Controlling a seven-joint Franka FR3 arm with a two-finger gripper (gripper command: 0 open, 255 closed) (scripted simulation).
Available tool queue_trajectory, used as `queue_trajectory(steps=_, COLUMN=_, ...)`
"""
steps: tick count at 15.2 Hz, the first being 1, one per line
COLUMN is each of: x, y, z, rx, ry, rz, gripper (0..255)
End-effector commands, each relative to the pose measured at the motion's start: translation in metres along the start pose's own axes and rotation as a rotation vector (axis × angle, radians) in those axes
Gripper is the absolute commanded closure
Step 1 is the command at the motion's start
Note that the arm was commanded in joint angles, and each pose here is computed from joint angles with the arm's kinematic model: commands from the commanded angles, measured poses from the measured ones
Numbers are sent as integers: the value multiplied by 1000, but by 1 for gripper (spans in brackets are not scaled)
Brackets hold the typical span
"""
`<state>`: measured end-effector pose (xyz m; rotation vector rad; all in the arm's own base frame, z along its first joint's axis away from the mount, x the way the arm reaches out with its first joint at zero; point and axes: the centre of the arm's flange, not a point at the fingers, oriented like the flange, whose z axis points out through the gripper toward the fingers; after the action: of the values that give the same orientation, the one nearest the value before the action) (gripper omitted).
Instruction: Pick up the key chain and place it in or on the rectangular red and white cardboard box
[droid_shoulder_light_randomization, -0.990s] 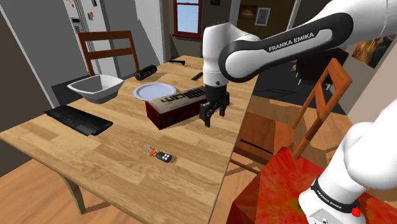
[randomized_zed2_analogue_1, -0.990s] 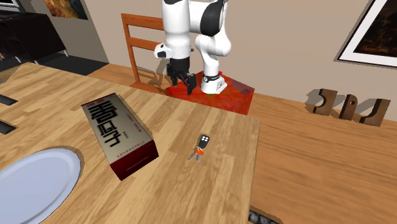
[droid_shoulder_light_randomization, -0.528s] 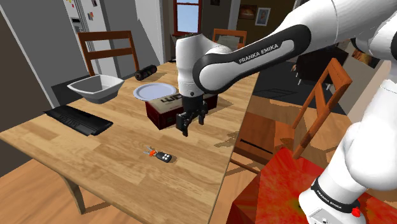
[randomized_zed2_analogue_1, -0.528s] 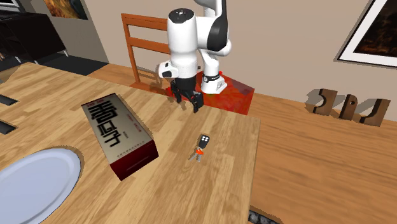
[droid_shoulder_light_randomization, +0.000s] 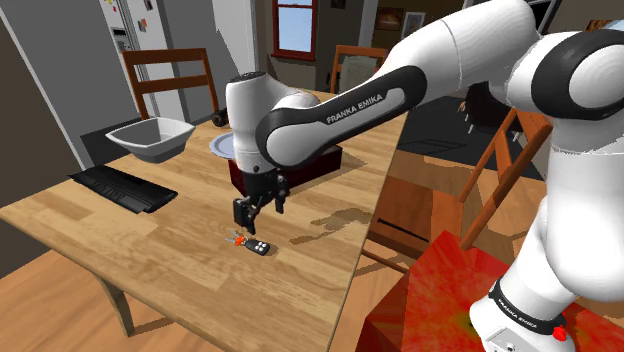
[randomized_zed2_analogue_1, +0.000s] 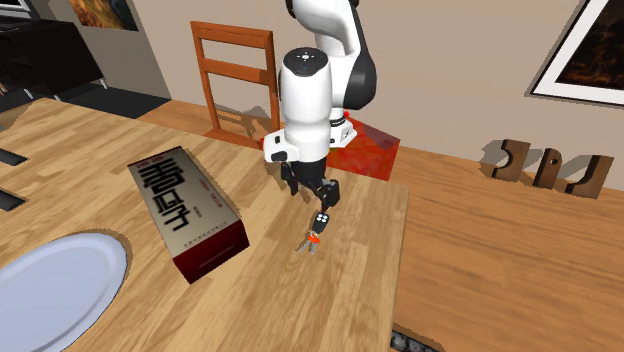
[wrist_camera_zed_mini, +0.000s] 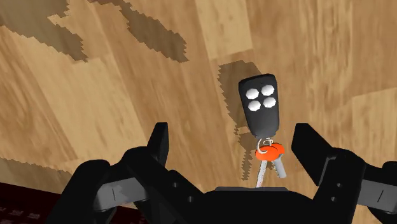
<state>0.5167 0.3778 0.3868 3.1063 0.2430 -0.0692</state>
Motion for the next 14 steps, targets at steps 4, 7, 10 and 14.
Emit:
queue_trajectory(steps=4, x=26, y=-38, z=19, rx=9, ry=4, rz=-22, gripper=0)
queue_trajectory(steps=7, x=26, y=-38, z=35, rx=9, ry=4, rz=-22, gripper=0)
queue_trajectory(steps=10, x=26, y=-38, z=51, rx=9, ry=4, rz=-22, gripper=0)
queue_trajectory(steps=14, x=26, y=-38, z=54, rx=9, ry=4, rz=-22, gripper=0)
